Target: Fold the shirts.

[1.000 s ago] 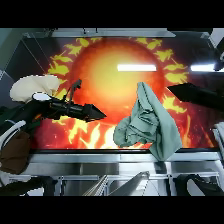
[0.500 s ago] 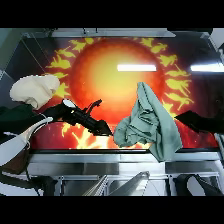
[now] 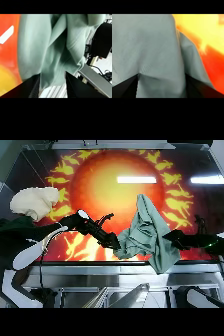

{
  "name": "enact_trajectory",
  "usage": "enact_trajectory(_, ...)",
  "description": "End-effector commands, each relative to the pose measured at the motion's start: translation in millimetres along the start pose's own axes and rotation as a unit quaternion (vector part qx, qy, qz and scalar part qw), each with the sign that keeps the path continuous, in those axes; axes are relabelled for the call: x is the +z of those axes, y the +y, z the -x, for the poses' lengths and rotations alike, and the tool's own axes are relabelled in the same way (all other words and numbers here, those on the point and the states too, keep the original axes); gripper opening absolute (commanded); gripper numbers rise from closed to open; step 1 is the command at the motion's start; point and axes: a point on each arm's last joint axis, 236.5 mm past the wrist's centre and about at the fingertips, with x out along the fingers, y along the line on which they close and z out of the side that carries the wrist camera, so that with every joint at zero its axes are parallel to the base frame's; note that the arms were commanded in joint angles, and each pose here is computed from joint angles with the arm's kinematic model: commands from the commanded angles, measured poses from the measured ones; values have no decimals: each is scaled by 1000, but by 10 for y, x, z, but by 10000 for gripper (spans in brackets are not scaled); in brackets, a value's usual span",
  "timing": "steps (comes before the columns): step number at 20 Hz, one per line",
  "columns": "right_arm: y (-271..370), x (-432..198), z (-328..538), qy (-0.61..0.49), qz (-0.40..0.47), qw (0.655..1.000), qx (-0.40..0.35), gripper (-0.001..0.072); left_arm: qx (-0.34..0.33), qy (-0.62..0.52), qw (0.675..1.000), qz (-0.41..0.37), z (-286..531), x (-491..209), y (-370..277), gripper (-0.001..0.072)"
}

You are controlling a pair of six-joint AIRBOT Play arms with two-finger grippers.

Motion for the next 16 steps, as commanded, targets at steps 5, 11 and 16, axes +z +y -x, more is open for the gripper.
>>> enact_trajectory(5, 559, 21, -179, -2, 25, 994, 103, 65, -15, 8, 1000, 18, -84, 22, -40, 20)
enact_trajectory(11, 678, 14, -153, -1, 18, 992, 128, 20, -29, -12, 999, -4, 129, 72, -243, 20)
enact_trajectory(16, 692, -4, -149, 3, 19, 991, 131, 20, -11, -93, 996, 3, 1251, 73, -234, 12)
